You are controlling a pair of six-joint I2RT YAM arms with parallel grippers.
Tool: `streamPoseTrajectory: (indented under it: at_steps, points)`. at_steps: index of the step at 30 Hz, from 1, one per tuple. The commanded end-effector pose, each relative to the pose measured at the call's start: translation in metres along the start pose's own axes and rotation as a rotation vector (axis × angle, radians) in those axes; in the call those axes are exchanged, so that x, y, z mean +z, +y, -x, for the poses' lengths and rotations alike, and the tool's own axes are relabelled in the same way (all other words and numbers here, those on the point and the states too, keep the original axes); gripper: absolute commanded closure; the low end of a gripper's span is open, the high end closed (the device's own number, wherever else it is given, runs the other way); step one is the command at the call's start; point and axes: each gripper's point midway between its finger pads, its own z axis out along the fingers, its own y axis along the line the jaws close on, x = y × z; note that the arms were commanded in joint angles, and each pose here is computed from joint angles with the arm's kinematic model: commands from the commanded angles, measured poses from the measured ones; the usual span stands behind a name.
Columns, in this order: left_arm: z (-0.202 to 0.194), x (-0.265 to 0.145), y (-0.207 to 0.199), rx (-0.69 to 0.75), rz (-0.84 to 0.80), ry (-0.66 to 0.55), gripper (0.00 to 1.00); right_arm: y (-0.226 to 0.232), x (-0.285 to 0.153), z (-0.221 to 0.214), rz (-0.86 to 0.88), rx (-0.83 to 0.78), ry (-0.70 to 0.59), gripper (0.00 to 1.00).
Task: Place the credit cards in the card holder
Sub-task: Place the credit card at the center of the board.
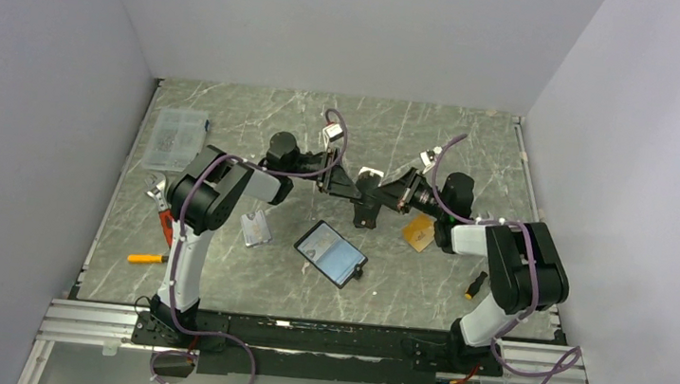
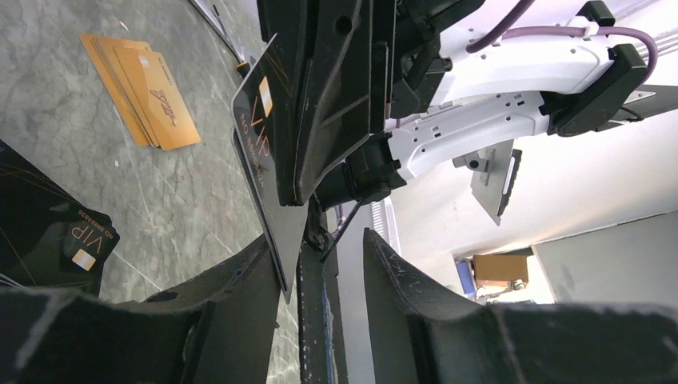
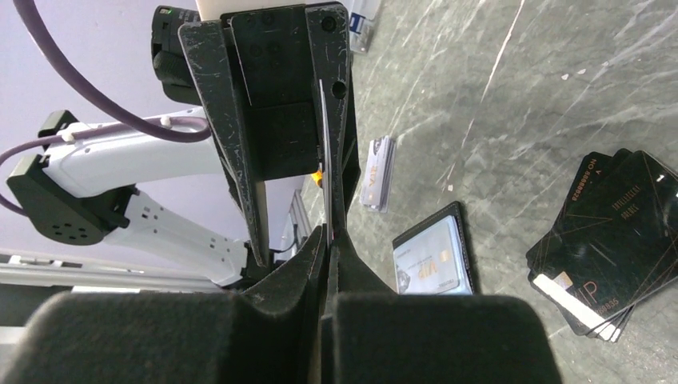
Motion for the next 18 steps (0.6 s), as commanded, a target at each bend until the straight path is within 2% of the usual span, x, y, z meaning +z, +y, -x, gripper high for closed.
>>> streamPoseTrajectory:
  at_steps: [1, 7, 12, 18]
  points:
    - [-0.006, 0.003, -0.025, 0.126, -0.049, 0.038, 0.56, -0.016, -0.002, 0.017, -0.107, -0.048, -0.111, 1.0]
    - [-0.009, 0.005, -0.027, 0.129, -0.058, 0.046, 0.57, -0.02, -0.006, 0.023, -0.138, -0.041, -0.173, 0.97]
    - [-0.012, 0.007, -0.03, 0.145, -0.07, 0.067, 0.74, -0.026, -0.01, 0.026, -0.18, -0.045, -0.206, 0.95]
    - [-0.016, 0.007, -0.031, 0.155, -0.068, 0.085, 0.82, -0.03, -0.011, 0.026, -0.203, -0.047, -0.211, 0.92]
